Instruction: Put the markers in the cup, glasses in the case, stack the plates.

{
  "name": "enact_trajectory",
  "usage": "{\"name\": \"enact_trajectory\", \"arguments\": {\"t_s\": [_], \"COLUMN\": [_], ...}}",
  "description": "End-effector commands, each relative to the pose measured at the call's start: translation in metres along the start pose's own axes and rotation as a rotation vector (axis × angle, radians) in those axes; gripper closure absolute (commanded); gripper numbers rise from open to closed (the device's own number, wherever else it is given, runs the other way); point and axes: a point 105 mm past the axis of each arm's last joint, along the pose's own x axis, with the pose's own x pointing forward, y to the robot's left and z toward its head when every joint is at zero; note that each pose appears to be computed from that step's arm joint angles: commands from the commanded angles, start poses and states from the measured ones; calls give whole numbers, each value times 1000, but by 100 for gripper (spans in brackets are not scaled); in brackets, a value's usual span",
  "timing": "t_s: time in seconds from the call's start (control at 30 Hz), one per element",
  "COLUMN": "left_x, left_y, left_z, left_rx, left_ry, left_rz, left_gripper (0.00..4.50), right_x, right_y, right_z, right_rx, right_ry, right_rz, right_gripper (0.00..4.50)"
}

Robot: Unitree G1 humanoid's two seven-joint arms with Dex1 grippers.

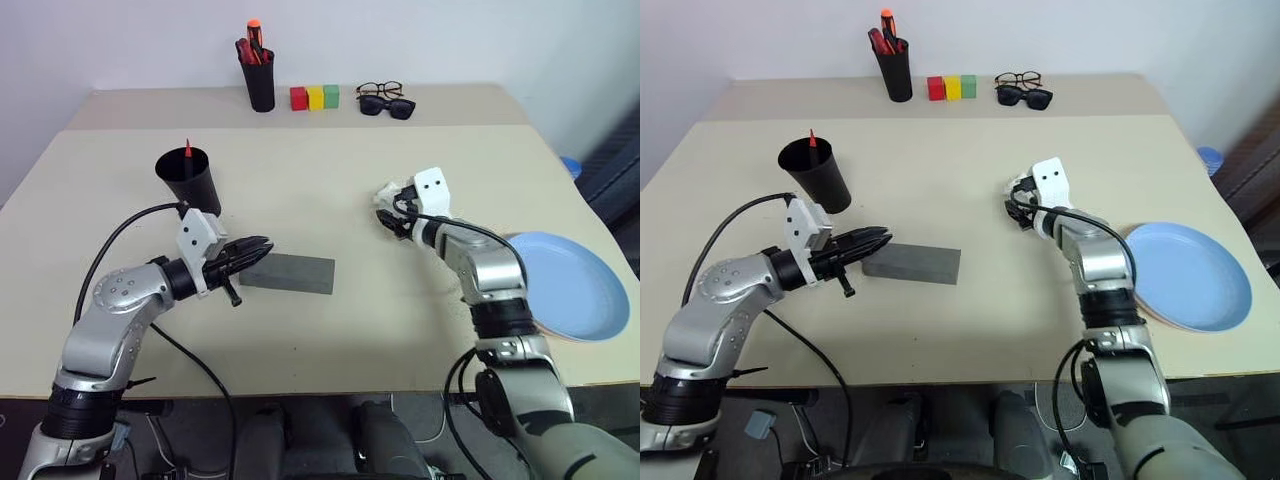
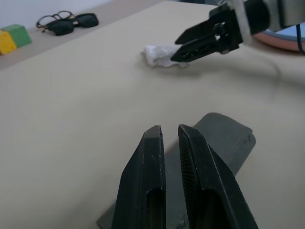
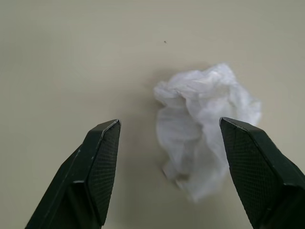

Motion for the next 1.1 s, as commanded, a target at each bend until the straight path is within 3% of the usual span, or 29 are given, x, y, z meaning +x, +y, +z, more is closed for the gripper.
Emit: {"name": "enact_trajectory", "arguments": {"t_s": [0.03,0.2,0.23,0.33,0.47,0.57,0.7,0.83,0.97,1.1], "left_x": [-7,-8,-8,-6,-2,0,6,15,23,31], "left_y": [-1,-4,-4,-5,-5,-7,-11,-10,-10,-6], "left_z": [14,14,15,15,16,15,15,14,12,10], "left_rx": [31,26,25,23,21,18,9,7,2,0], "left_ry": [-36,-38,-40,-41,-47,-48,-52,-51,-53,-57], "left_rz": [29,40,41,41,27,12,-31,-86,-142,-155], "left_gripper": [402,402,402,402,402,402,402,402,402,402], "right_x": [9,14,14,11,4,-6,-42,-109,-172,-199], "right_y": [-15,-17,-17,-17,-20,-26,-48,-79,-112,-126], "right_z": [2,-3,-4,-6,1,9,27,34,15,-20], "right_rx": [-31,-82,-86,-121,-147,-156,-214,-297,-320,-277], "right_ry": [-2,3,3,4,-18,-46,-100,-101,43,191], "right_rz": [-103,-115,-113,-110,-123,-145,-196,-252,-350,-385], "right_gripper": [116,116,138,245,448,448,448,448,448,448]}}
